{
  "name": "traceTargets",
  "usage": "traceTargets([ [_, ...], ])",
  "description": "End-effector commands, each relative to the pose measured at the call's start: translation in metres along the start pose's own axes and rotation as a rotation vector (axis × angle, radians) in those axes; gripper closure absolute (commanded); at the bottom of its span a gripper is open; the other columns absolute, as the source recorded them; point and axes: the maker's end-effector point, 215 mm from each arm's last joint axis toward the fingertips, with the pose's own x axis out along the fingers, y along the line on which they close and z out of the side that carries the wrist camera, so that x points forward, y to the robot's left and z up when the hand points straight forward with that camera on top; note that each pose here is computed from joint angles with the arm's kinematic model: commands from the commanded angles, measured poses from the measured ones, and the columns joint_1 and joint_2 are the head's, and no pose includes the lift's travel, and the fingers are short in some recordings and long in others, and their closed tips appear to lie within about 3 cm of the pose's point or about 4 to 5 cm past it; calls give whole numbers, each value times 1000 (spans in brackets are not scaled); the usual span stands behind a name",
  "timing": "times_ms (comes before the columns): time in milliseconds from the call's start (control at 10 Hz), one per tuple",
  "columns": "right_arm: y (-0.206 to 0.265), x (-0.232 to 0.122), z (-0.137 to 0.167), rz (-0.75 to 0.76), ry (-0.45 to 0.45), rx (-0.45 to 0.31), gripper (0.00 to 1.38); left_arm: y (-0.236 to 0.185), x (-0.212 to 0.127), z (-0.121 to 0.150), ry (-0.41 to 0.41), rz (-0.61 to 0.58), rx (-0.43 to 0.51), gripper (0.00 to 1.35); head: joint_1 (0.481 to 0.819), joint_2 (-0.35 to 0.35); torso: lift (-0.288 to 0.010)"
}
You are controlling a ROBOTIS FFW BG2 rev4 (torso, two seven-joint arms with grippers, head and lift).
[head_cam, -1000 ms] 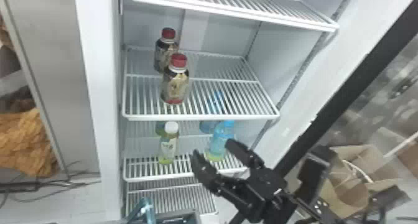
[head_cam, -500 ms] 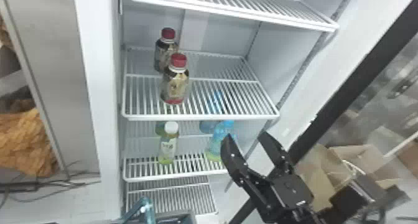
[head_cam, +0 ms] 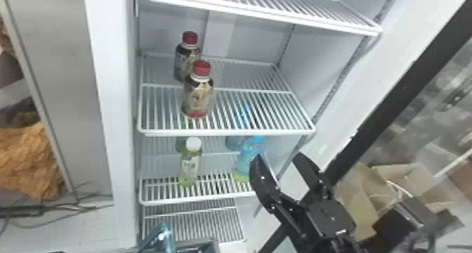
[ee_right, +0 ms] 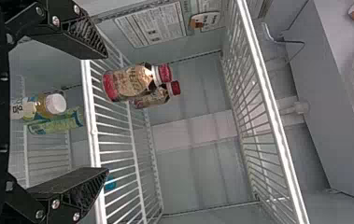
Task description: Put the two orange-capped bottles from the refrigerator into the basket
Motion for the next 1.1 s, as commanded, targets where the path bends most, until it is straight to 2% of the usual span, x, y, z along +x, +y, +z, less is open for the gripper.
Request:
traceTargets([
  [0, 0, 0, 1, -2, -1, -5, 216, 0, 0, 0, 0, 0, 0, 1208, 695, -350, -40],
  [1000, 2, 0, -1, 1, 3, -6, 216, 1, -2, 1, -15, -1, -8, 1208, 695, -350, -40],
])
